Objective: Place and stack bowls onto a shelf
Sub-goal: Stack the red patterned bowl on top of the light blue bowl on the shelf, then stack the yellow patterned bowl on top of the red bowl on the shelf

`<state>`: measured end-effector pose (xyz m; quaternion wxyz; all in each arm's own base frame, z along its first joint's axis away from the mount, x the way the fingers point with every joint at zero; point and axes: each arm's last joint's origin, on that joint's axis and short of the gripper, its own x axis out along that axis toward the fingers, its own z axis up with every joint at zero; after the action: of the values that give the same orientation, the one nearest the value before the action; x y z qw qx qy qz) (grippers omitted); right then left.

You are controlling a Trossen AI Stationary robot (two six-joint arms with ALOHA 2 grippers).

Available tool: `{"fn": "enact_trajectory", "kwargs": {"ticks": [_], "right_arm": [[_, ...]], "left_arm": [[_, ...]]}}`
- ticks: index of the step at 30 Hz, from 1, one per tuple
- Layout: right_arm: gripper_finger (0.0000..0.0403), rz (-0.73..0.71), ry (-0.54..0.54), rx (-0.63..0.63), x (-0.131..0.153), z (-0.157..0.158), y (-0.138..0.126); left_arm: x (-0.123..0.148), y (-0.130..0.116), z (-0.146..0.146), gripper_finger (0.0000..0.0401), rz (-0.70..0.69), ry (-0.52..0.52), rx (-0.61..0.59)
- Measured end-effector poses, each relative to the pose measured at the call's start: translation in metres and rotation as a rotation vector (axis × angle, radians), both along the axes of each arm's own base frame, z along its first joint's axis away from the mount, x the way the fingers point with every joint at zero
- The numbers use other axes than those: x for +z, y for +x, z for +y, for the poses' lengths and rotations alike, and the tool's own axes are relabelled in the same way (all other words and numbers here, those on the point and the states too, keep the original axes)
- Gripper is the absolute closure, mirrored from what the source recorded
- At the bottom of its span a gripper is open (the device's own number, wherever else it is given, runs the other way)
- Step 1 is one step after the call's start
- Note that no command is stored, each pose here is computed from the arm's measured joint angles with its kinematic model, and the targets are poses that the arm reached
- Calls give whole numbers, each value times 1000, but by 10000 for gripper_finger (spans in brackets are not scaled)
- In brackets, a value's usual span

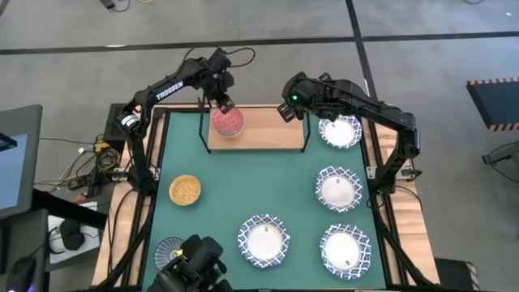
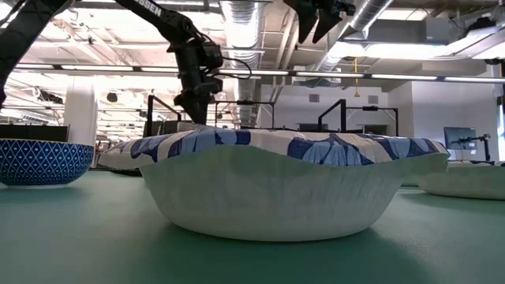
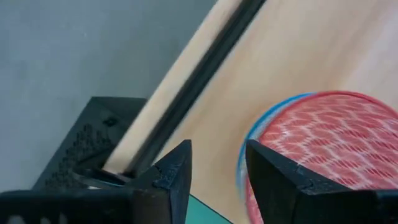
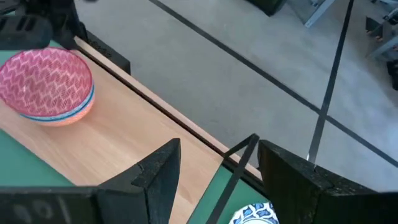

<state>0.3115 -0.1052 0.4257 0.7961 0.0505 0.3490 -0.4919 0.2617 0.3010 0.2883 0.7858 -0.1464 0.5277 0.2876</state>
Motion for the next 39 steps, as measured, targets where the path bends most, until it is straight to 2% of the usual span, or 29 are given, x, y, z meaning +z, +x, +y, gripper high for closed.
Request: {"fn": "enact_trajectory", "kwargs": {"ticks": [6, 11, 17, 24, 29, 39], "right_arm": [[163, -41, 60, 15, -1, 0, 1], [163, -61, 161, 79, -9, -1, 11], [163, -75, 338, 170, -35, 1, 39], [163, -102, 477, 271, -78, 22, 90], [163, -152, 571, 330, -104, 46, 121], [163, -361, 699, 410, -139, 81, 170]], "left_arm": [[12, 3, 2, 267, -30, 42, -17], [40, 5, -4, 267, -69, 73, -18], [89, 0, -44, 271, -131, 135, -90], [125, -26, -101, 285, -206, 143, -138], [124, -60, -142, 291, -250, 138, -122], [89, -118, -220, 292, -377, 61, -74]]}}
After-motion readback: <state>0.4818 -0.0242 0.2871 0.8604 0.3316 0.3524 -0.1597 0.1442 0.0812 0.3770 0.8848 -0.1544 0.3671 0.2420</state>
